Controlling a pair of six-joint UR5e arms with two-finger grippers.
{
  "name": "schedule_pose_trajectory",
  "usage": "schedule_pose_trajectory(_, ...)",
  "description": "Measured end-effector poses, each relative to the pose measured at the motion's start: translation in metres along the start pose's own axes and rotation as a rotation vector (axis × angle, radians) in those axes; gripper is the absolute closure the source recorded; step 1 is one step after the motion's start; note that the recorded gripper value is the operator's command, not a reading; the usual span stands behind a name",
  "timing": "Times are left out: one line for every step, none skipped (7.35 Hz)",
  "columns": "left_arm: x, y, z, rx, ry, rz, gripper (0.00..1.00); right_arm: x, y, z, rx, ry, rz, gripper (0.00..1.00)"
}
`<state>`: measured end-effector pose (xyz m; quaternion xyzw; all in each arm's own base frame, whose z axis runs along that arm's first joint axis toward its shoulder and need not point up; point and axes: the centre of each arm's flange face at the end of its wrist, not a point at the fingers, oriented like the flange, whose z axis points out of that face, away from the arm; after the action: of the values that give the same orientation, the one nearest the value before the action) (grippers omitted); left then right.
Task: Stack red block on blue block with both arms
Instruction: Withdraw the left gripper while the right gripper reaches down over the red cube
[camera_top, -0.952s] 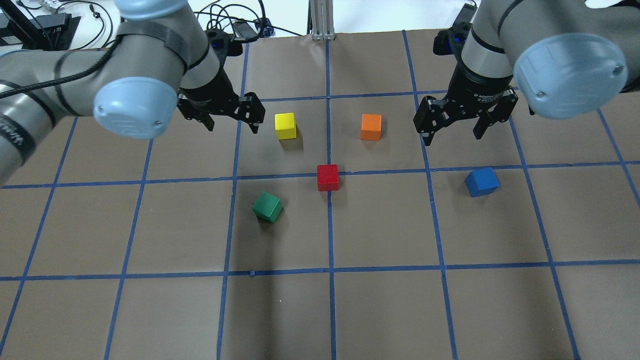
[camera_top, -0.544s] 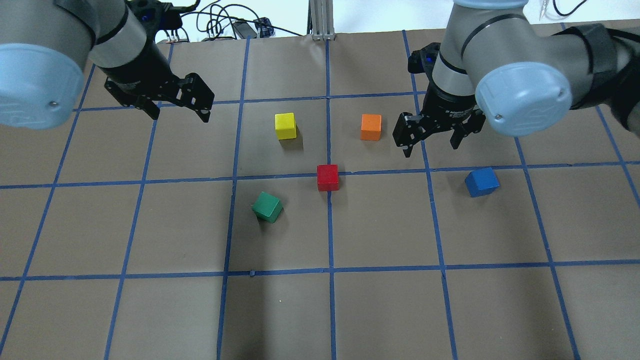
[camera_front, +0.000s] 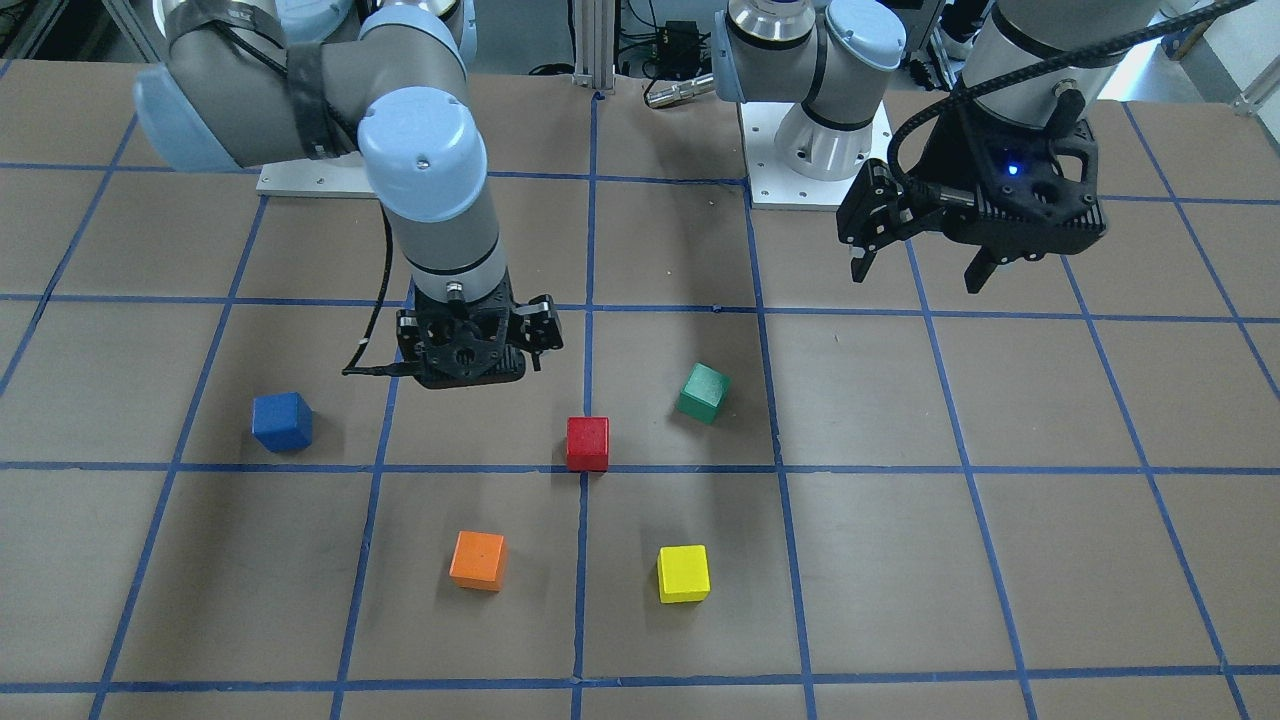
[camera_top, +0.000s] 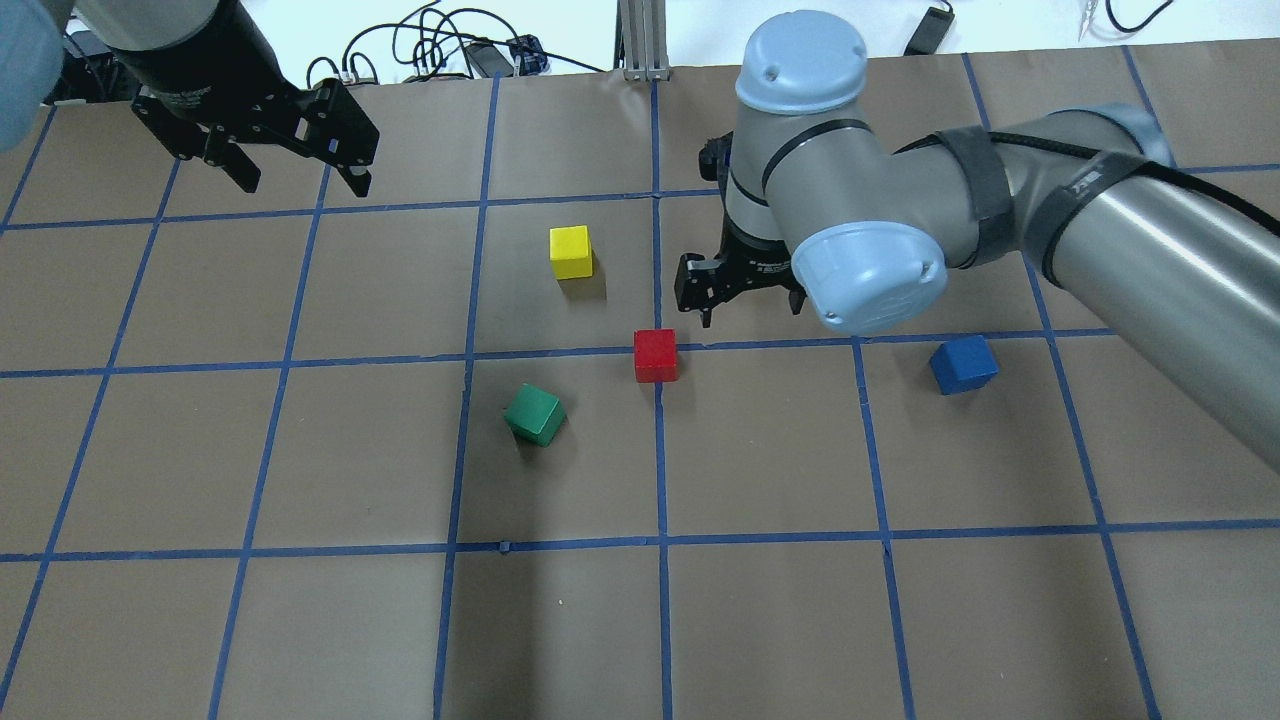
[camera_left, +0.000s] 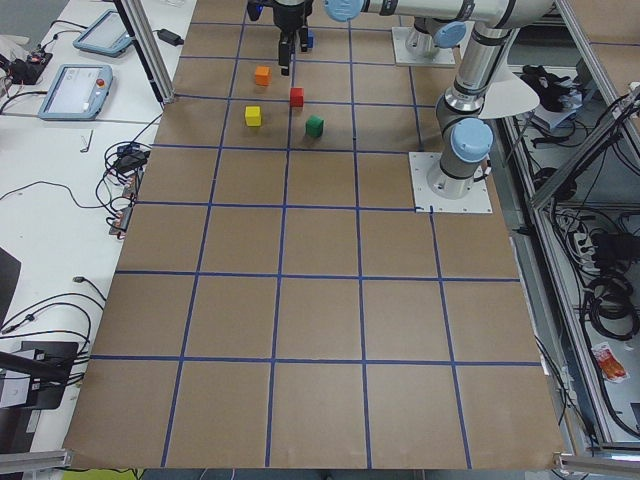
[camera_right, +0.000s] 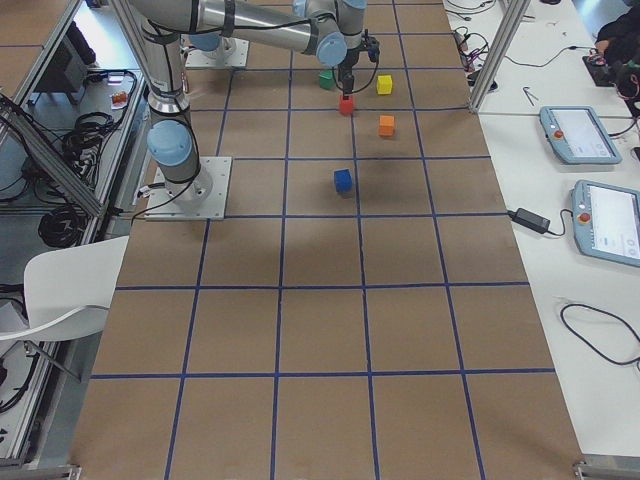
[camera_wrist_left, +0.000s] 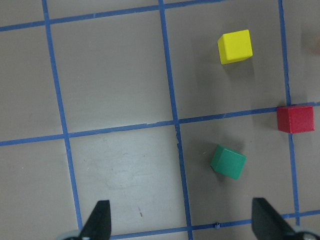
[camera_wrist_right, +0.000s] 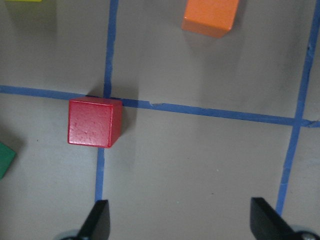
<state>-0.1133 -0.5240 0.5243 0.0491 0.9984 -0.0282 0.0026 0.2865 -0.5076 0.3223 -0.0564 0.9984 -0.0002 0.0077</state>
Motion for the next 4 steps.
schedule_pose_trajectory(0.001,0.001,0.0,-0.011,-0.001,-0.004,0.0,-0.015,-0.001,0.012,0.005,0.001,0.024,0.0)
schedule_pose_trajectory(0.002,0.004,0.001,-0.018,-0.003,-0.004,0.0,-0.027,-0.001,0.025,0.001,0.003,0.021,0.0)
schedule_pose_trajectory(0.004,0.007,0.001,-0.02,-0.003,-0.003,0.0,-0.042,0.0,0.036,-0.002,0.004,0.005,0.0)
schedule_pose_trajectory(0.005,0.009,0.001,-0.021,-0.002,-0.002,0.0,-0.057,0.001,0.045,0.008,-0.002,0.011,0.0)
